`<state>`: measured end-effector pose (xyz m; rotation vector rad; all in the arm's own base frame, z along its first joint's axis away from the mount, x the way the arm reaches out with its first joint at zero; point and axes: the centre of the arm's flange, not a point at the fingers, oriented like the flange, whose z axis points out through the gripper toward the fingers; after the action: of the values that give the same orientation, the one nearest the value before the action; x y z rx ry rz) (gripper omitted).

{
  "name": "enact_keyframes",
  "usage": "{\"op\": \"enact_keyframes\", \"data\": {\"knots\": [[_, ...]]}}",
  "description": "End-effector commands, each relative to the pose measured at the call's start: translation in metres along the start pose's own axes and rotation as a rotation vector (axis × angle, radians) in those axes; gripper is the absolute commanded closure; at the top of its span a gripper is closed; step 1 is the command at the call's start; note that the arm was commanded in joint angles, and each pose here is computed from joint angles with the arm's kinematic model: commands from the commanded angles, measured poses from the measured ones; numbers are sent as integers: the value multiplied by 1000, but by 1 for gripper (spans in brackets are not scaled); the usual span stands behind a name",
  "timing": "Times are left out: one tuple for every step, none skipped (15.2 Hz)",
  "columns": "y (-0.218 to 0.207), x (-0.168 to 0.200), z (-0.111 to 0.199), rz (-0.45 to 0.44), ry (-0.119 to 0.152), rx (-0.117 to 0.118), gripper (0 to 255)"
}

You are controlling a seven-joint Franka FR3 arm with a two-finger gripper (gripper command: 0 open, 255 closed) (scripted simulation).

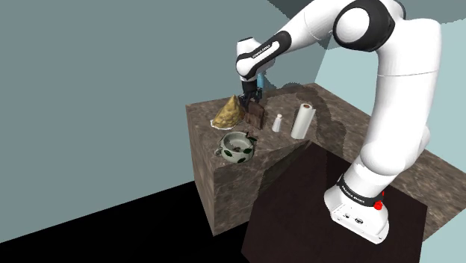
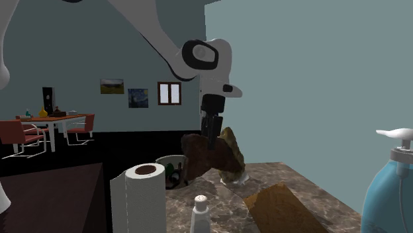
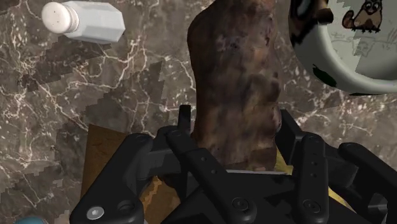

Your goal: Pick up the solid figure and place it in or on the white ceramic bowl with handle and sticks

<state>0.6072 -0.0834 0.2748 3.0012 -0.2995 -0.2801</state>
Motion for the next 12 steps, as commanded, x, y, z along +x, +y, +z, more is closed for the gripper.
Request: {"op": "enact_keyframes", "data": {"knots": [[1, -2, -10, 0, 1, 0, 255], [2, -3, -15, 0, 1, 0, 255], [3, -4, -21, 0, 1, 0, 255], [3, -5, -26, 0, 1, 0, 255], [4, -6, -31, 0, 1, 0, 255], [5, -7, -36, 0, 1, 0, 255], [5, -7, -41, 0, 1, 0, 255], [6, -8, -46, 0, 1, 0, 255], [7, -9, -52, 0, 1, 0, 255], [8, -10, -57, 0, 1, 0, 255], [8, -11, -62, 0, 1, 0, 255], [9, -12, -67, 0, 1, 0, 255]]}}
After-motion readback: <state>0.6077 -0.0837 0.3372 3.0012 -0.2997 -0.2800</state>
